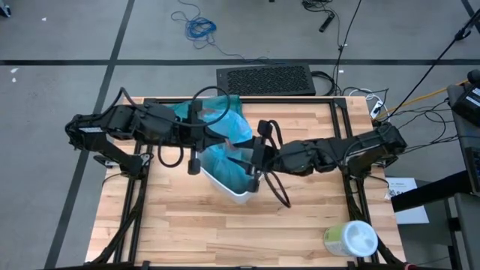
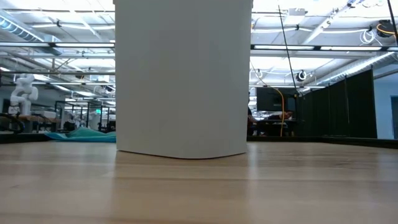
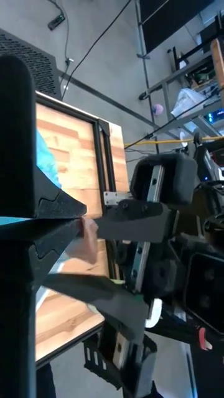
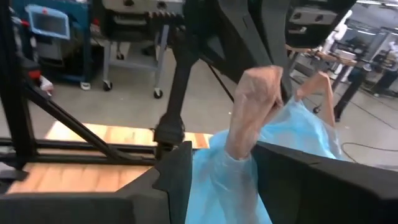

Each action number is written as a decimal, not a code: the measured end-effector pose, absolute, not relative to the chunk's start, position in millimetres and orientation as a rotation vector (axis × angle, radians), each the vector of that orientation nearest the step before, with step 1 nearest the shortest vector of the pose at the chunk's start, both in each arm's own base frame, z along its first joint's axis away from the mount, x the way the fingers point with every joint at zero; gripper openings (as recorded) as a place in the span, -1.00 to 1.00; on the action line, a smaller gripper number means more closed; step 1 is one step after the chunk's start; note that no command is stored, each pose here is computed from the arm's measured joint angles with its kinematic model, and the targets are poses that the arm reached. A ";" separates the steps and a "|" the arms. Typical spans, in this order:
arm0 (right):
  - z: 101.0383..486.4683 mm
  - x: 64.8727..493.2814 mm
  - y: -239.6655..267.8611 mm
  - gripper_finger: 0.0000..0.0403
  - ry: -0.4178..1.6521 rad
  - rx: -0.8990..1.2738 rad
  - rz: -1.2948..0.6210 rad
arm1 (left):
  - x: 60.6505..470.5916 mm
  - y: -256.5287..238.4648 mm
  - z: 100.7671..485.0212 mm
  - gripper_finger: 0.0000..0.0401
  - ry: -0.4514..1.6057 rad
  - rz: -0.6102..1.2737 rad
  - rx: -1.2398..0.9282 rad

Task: Place trash/remove bag and relplace
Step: Remove the blue trash bag from the bin

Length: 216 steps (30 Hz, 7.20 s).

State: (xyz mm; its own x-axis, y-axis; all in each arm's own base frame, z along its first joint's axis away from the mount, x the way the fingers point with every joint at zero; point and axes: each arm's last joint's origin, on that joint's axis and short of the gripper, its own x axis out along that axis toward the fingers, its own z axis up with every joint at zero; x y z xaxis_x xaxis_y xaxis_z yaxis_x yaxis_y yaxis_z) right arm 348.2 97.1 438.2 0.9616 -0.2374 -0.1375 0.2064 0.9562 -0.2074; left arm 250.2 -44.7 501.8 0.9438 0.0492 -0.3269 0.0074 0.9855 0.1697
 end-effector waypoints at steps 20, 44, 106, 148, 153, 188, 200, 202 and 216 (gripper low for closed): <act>419.5 371.0 88.6 -0.48 0.195 -0.195 -0.269 | 242.6 -45.6 506.7 -0.93 0.311 0.012 0.184; 420.4 370.3 88.2 -1.00 0.200 -0.252 -0.308 | 177.5 -22.2 513.2 -0.16 0.399 0.334 0.149; 420.8 371.9 76.6 -1.00 0.214 -0.301 -0.379 | 229.9 -27.2 506.8 -0.65 0.354 -0.104 0.044; 420.0 371.7 77.1 -1.00 0.223 -0.312 -0.374 | 189.9 -16.2 481.8 -0.19 0.558 0.203 -0.055; 419.1 371.5 77.0 -1.00 0.233 -0.317 -0.373 | 200.0 -18.4 478.9 -0.19 0.505 0.142 -0.006; 395.0 383.3 81.8 -1.00 0.332 -0.258 -0.272 | 209.8 -26.5 483.6 -0.19 0.437 -0.028 -0.008; 402.6 385.2 83.7 -1.00 0.262 -0.272 -0.241 | 216.0 -28.1 486.2 -0.19 0.396 -0.052 -0.002; 403.6 385.5 83.8 -1.00 0.252 -0.278 -0.241 | 218.0 -28.4 485.1 -0.19 0.402 -0.051 -0.001; 404.4 385.8 84.4 -1.00 0.244 -0.290 -0.219 | 235.4 -31.8 478.2 -0.19 0.420 -0.090 0.020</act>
State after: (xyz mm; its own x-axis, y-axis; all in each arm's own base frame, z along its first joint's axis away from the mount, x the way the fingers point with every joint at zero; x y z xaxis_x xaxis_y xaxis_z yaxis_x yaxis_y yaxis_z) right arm 385.8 84.4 404.4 0.9471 -0.2466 -0.2053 0.1770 0.9351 -0.3069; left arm 235.4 -31.8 478.2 0.9093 -0.0827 -0.4078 0.0910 0.9958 0.0010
